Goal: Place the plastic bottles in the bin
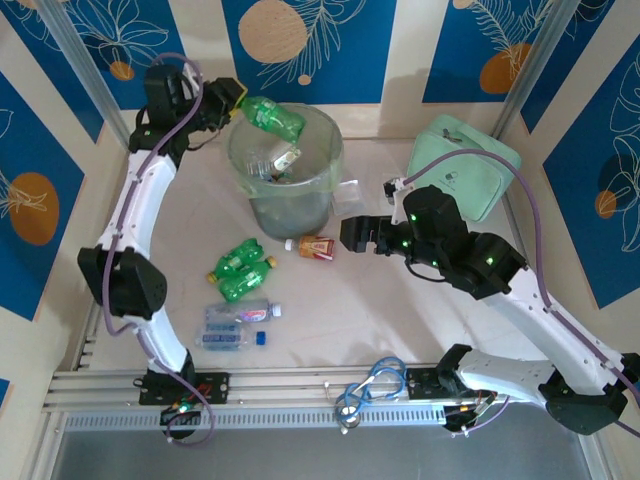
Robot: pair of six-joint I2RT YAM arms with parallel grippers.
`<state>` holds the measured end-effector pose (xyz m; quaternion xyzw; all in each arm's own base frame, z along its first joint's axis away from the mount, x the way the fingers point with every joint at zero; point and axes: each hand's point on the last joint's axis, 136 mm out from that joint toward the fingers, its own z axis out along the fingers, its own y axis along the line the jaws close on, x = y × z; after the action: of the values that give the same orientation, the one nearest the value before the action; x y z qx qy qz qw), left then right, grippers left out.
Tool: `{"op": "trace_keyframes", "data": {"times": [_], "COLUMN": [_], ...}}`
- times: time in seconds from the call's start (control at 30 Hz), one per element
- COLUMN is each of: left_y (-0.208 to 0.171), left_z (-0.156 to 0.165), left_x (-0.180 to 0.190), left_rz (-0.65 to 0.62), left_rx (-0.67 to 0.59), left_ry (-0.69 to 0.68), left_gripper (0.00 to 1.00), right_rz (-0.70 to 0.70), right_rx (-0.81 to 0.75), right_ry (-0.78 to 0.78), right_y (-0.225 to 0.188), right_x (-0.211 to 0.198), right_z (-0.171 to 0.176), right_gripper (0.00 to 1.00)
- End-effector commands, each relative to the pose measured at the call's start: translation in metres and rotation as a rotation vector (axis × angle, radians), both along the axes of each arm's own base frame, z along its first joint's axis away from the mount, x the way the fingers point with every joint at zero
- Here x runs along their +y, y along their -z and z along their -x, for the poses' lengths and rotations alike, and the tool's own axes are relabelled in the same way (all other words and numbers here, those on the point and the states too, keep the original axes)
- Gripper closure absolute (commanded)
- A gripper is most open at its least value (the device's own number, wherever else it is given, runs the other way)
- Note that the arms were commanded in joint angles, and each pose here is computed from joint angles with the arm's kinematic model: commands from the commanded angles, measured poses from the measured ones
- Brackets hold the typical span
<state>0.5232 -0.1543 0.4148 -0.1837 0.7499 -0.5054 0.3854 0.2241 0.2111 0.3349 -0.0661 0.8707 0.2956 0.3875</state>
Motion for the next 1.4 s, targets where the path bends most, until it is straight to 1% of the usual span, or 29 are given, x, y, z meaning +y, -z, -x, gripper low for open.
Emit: {"op": "trace_keyframes", "data": {"times": [0.0, 0.2, 0.27, 0.3, 0.33, 0.4, 0.43, 0.53, 0.6, 0.73, 0.87, 0.93, 1.07, 1.2, 1.3, 1.37], "left_y": [-0.018, 0.001, 0.008, 0.01, 0.011, 0.012, 0.012, 0.012, 0.01, 0.003, -0.017, -0.033, -0.048, -0.037, -0.007, 0.018], "left_z": [-0.007, -0.014, -0.016, -0.018, -0.019, -0.02, -0.021, -0.022, -0.021, -0.012, 0.009, 0.028, 0.073, 0.126, 0.161, 0.178], "left_x": [-0.01, -0.031, -0.037, -0.041, -0.044, -0.048, -0.048, -0.044, -0.04, -0.03, -0.021, -0.019, -0.012, -0.002, 0.004, 0.008], "left_rz": [-0.035, -0.094, -0.105, -0.115, -0.132, -0.161, -0.173, -0.203, -0.224, -0.281, -0.329, -0.345, -0.368, -0.385, -0.388, -0.375], "left_rx": [-0.039, -0.006, 0.005, 0.005, 0.002, -0.002, -0.005, -0.012, -0.019, -0.032, -0.076, -0.125, -0.194, -0.219, -0.18, -0.136], "left_ry": [0.006, 0.028, 0.032, 0.038, 0.039, 0.039, 0.035, 0.011, -0.006, -0.034, -0.05, -0.043, -0.019, 0.013, 0.033, 0.034], "left_gripper": [0.85, 0.84, 0.83, 0.78, 0.7, 0.49, 0.41, 0.32, 0.29, 0.28, 0.31, 0.33, 0.37, 0.38, 0.38, 0.39], "right_rz": [-0.052, -0.052, -0.055, -0.054, -0.053, -0.053, -0.052, -0.049, -0.047, -0.052, -0.055, -0.091, -0.19, -0.258, -0.269, -0.263], "right_rx": [-0.007, -0.004, -0.003, -0.003, -0.002, -0.001, 0.001, -0.002, 0.0, 0.011, 0.057, 0.119, 0.271, 0.429, 0.473, 0.494], "right_ry": [-0.011, -0.004, -0.004, -0.005, -0.003, -0.004, -0.005, 0.0, 0.001, -0.047, -0.051, -0.043, -0.011, 0.02, 0.023, 0.023], "right_y": [-0.01, -0.009, -0.009, -0.009, -0.009, -0.01, -0.01, -0.011, -0.009, -0.005, 0.011, 0.027, 0.07, 0.117, 0.138, 0.151], "right_x": [0.004, 0.002, 0.002, 0.002, 0.002, 0.002, 0.002, 0.0, -0.001, 0.009, 0.015, 0.017, 0.019, 0.024, 0.027, 0.027], "right_z": [0.002, 0.003, 0.003, 0.003, 0.003, 0.003, 0.004, 0.005, 0.005, 0.008, 0.004, -0.001, -0.013, -0.021, -0.029, -0.036], "right_gripper": [0.01, 0.01, 0.02, 0.02, 0.01, 0.01, 0.01, 0.01, 0.01, 0.0, 0.0, 0.0, 0.0, 0.01, 0.02, 0.04]}}
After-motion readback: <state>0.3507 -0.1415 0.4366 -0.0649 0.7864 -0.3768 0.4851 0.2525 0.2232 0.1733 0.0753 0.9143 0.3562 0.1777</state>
